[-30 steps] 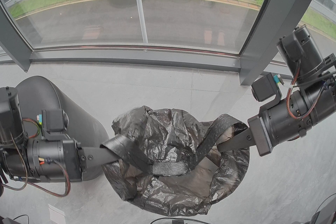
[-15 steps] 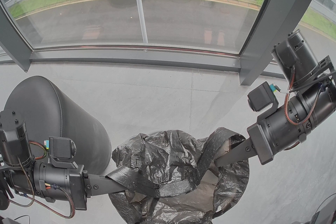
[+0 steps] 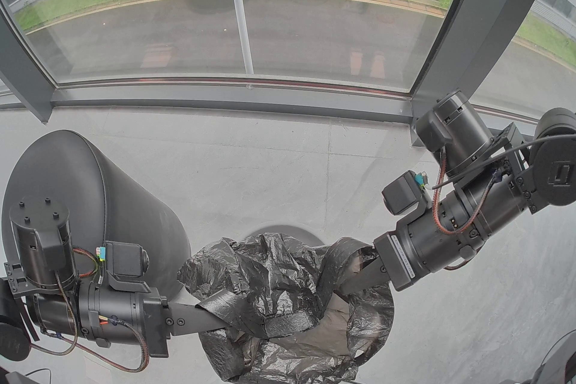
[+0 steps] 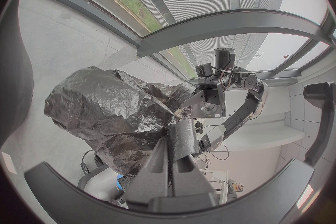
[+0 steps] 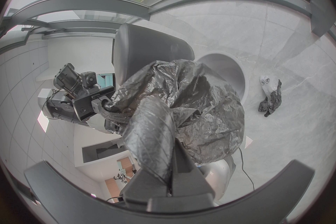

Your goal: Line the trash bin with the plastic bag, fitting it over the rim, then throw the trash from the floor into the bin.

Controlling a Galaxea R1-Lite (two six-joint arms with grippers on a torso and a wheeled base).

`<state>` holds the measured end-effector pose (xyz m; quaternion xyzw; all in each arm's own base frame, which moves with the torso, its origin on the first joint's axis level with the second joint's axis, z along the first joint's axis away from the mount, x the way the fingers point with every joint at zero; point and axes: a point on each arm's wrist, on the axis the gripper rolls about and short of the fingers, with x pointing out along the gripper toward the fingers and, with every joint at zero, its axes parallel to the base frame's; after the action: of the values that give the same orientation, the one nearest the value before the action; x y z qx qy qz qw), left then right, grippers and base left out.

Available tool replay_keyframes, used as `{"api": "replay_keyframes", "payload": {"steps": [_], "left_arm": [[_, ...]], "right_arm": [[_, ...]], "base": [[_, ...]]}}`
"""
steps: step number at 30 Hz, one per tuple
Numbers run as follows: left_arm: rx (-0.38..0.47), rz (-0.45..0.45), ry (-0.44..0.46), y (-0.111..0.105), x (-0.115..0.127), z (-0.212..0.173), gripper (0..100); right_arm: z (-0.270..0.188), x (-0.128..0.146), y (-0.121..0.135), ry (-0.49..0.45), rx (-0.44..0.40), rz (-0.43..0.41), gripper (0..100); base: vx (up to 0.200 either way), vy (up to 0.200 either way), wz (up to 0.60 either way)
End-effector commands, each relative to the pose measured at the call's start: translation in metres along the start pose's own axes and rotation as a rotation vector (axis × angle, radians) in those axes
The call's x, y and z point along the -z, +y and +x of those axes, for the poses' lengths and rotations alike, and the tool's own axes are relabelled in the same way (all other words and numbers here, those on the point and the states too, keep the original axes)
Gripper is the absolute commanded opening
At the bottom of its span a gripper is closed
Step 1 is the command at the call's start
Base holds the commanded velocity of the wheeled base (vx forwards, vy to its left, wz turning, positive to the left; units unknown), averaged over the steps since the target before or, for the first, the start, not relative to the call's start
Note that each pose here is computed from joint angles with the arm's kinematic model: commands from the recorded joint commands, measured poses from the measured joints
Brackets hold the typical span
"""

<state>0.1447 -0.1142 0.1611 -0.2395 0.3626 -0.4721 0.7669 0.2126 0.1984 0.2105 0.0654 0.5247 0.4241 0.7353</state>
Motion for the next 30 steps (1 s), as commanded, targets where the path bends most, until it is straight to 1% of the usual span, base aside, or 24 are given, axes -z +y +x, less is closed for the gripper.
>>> {"api": "replay_keyframes", "payload": {"steps": [1, 5, 8, 9, 12, 16, 17, 18, 20, 23, 28, 30], "left_arm": [[-0.032, -0.034, 0.026, 0.016, -0.002, 0.015, 0], [-0.047, -0.046, 0.033, 0.027, -0.003, 0.025, 0], [-0.057, -0.055, 0.027, 0.033, -0.004, 0.028, 0], [-0.069, -0.066, 0.026, 0.039, -0.006, 0.032, 0], [-0.084, -0.08, 0.024, 0.049, -0.008, 0.039, 0], [-0.097, -0.094, 0.019, 0.063, -0.01, 0.048, 0], [-0.097, -0.094, 0.019, 0.063, -0.01, 0.048, 0], [-0.103, -0.099, 0.016, 0.069, -0.011, 0.053, 0], [-0.105, -0.1, 0.014, 0.073, -0.012, 0.056, 0], [-0.116, -0.109, 0.001, 0.087, -0.014, 0.064, 0], [-0.096, -0.114, -0.026, 0.101, -0.021, 0.063, 0], [-0.097, -0.115, -0.043, 0.104, -0.023, 0.061, 0]], "right_arm": [[0.021, -0.005, -0.02, 0.011, 0.019, 0.035, 0], [0.032, -0.008, -0.034, -0.028, 0.019, 0.037, 0], [0.039, -0.01, -0.04, -0.036, 0.014, 0.038, 0], [0.045, -0.012, -0.045, -0.033, 0.007, 0.044, 0], [0.054, -0.016, -0.055, -0.029, 0.007, 0.059, 0], [0.065, -0.019, -0.062, -0.041, 0.006, 0.057, 0], [0.065, -0.019, -0.062, -0.041, 0.006, 0.057, 0], [0.069, -0.022, -0.068, -0.052, 0.009, 0.059, 0], [0.072, -0.024, -0.071, -0.059, 0.009, 0.058, 0], [0.08, -0.029, -0.08, -0.083, 0.01, 0.06, 0], [0.089, -0.03, -0.086, -0.088, 0.01, 0.058, 0], [0.092, -0.031, -0.088, -0.089, 0.009, 0.058, 0]], "base": [[0.0, 0.0, 0.0], [0.0, 0.0, 0.0], [0.0, 0.0, 0.0], [0.0, 0.0, 0.0], [0.0, 0.0, 0.0], [0.0, 0.0, 0.0], [0.0, 0.0, 0.0], [0.0, 0.0, 0.0], [0.0, 0.0, 0.0], [0.0, 0.0, 0.0], [0.0, 0.0, 0.0], [0.0, 0.0, 0.0]]}}
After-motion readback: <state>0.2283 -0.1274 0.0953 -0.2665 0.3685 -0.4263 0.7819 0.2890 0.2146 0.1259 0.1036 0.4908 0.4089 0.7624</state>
